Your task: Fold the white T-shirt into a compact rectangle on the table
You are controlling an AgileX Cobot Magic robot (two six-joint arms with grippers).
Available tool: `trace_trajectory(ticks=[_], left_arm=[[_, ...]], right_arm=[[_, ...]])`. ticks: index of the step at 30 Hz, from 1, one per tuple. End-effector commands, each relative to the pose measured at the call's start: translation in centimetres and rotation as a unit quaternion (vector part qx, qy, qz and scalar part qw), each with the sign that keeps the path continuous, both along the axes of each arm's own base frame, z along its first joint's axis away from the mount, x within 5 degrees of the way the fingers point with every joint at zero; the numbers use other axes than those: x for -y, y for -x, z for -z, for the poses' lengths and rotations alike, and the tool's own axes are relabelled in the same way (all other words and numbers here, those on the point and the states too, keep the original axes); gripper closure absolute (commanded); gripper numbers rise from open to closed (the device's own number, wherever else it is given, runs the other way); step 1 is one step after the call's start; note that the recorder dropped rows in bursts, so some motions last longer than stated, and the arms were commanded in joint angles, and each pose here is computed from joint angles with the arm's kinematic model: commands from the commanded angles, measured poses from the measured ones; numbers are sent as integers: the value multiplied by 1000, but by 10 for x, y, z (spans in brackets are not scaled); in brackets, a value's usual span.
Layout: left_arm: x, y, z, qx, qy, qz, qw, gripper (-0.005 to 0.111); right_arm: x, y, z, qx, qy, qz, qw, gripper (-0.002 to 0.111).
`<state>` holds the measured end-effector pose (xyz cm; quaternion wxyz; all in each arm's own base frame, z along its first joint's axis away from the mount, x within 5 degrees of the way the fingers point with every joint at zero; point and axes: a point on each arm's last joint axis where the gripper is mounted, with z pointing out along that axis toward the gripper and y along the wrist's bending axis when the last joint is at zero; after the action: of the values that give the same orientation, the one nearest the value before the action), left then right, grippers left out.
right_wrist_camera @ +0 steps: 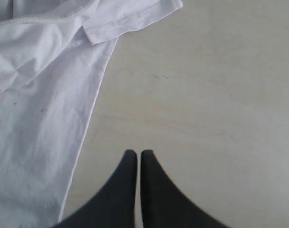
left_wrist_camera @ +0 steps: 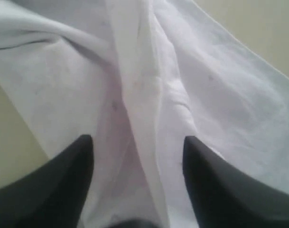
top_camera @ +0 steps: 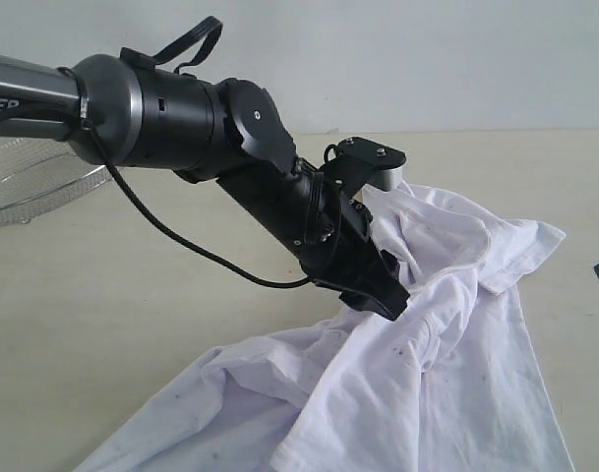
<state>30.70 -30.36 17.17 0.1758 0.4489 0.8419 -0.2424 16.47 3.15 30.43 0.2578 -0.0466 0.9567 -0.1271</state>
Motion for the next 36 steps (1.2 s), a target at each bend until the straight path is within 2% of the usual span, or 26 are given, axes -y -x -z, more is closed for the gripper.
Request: trace_trajectory(ticks=[1, 5, 7, 9, 12, 13, 15, 20, 23, 32, 36], left_arm=[[4, 4, 0, -8, 1, 13, 1000, 52], [13, 5, 16, -5, -2, 10, 1000, 52], [16, 3, 18, -2, 0, 6, 1000, 57], [18, -1, 16, 10, 6, 0, 1000, 69], [21, -8, 7, 30, 18, -5, 999, 97], [20, -12, 0, 43, 19, -2, 999, 102], [19, -17, -12, 62, 18, -6, 998, 102], [-3, -38, -25, 118, -51, -26, 991, 102], [-21, -50, -24, 124, -81, -44, 988, 102], [-76, -87, -24, 144, -120, -89, 978, 102], [-89, -95, -28, 143, -125, -104, 976, 102]], right_arm=[[0, 0, -2, 6, 0, -3, 1000, 109], [0, 0, -2, 5, -3, -2, 1000, 109], [0, 0, -2, 4, -6, -2, 1000, 109], [-1, 1, -1, 2, -8, -1, 1000, 109], [-1, 1, -1, -1, -13, 0, 1000, 109], [-1, 1, -1, -1, -14, 0, 1000, 109], [-2, 2, 0, -4, -15, 1, 1000, 109], [-1, 3, 0, -10, -12, 3, 1000, 109], [-1, 3, 0, -11, -11, 3, 1000, 109], [-2, 2, 0, -3, -16, 2, 1000, 109], [-3, 0, -1, 6, -20, -4, 1000, 109]])
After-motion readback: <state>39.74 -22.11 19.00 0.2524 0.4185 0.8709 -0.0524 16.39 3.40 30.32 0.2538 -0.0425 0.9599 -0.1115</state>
